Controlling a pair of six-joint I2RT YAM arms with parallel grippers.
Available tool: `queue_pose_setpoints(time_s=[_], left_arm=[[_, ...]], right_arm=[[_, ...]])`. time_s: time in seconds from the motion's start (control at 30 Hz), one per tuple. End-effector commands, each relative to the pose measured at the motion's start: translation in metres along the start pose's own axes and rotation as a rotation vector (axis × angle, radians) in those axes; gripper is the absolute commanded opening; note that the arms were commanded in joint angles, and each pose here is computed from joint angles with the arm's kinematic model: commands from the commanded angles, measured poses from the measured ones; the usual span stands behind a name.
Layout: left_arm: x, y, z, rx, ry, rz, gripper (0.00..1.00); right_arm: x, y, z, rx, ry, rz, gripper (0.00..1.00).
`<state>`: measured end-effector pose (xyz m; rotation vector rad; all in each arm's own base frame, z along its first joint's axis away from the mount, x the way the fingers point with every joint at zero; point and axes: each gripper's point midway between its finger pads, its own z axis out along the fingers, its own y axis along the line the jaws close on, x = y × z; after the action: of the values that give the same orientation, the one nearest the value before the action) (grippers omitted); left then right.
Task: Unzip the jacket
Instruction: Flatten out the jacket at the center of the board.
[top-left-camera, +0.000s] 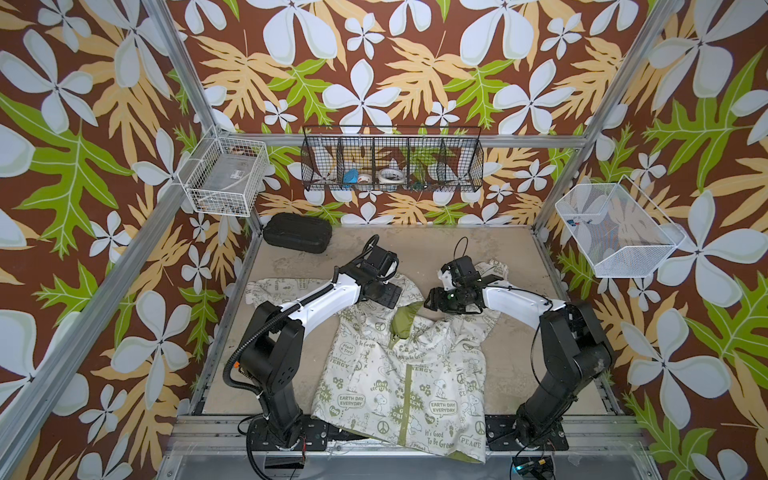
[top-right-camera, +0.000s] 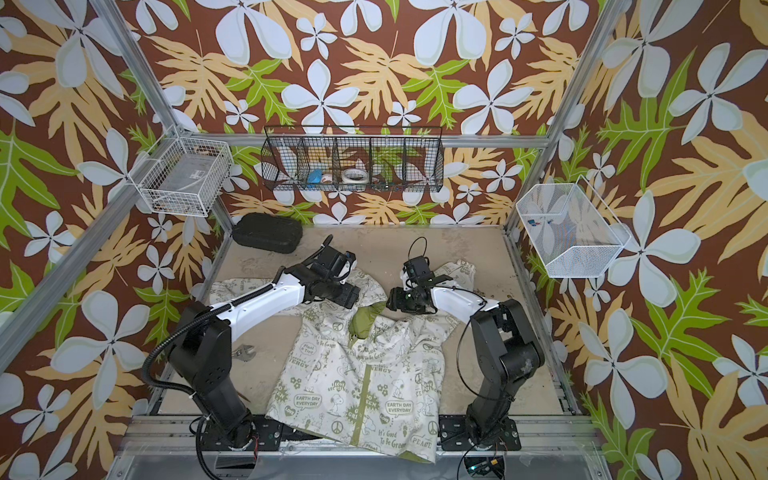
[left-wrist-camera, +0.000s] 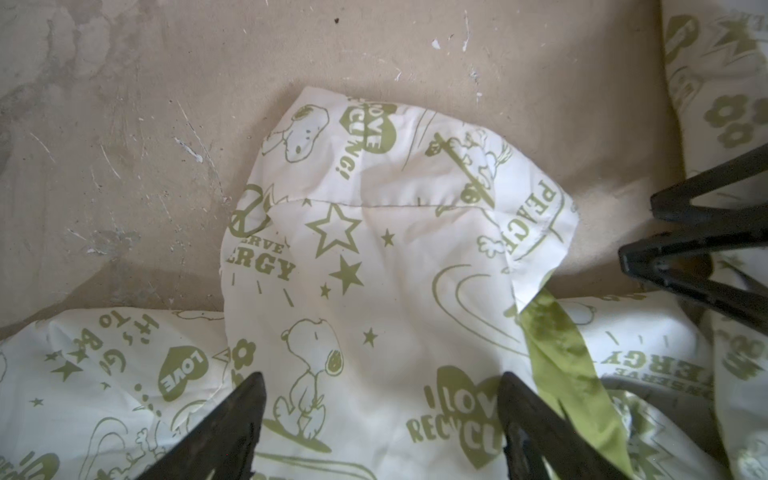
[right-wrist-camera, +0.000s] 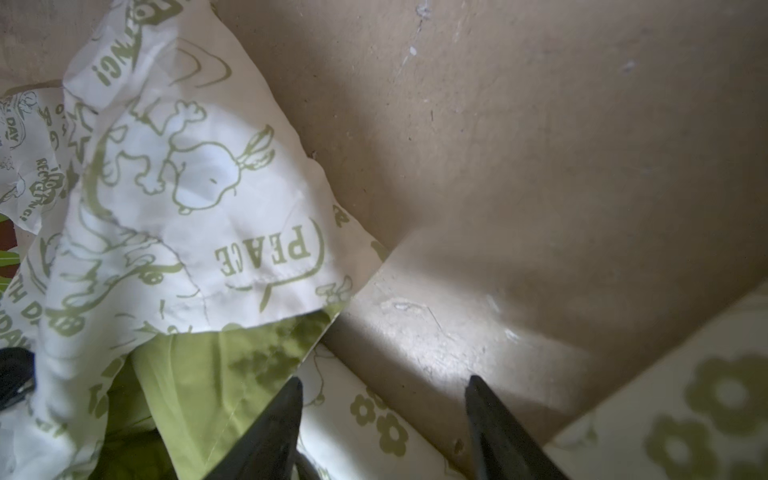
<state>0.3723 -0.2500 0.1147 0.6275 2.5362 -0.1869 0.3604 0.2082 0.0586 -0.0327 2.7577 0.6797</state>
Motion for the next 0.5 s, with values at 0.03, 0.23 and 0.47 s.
queue_pose_setpoints(time_s=[0.03, 0.23, 0.47], left_arm=[[0.0, 0.006, 0.009, -0.06, 0.031, 0.034, 0.71], [-0.018, 0.061, 0.005, -0.088, -0.045, -0.186, 0.28], [-0.042, 0.082, -0.062, -0.039, -0.275, -0.185, 0.64]], right_arm=[[-0.011, 0.01, 0.02, -0.059, 0.011, -0.045, 0.63], [-0.041, 0.024, 0.057, -0.122, 0.043, -0.126, 0.56], [-0.091, 0.07, 0.04, -0.234, -0.025, -0.194, 0.14]])
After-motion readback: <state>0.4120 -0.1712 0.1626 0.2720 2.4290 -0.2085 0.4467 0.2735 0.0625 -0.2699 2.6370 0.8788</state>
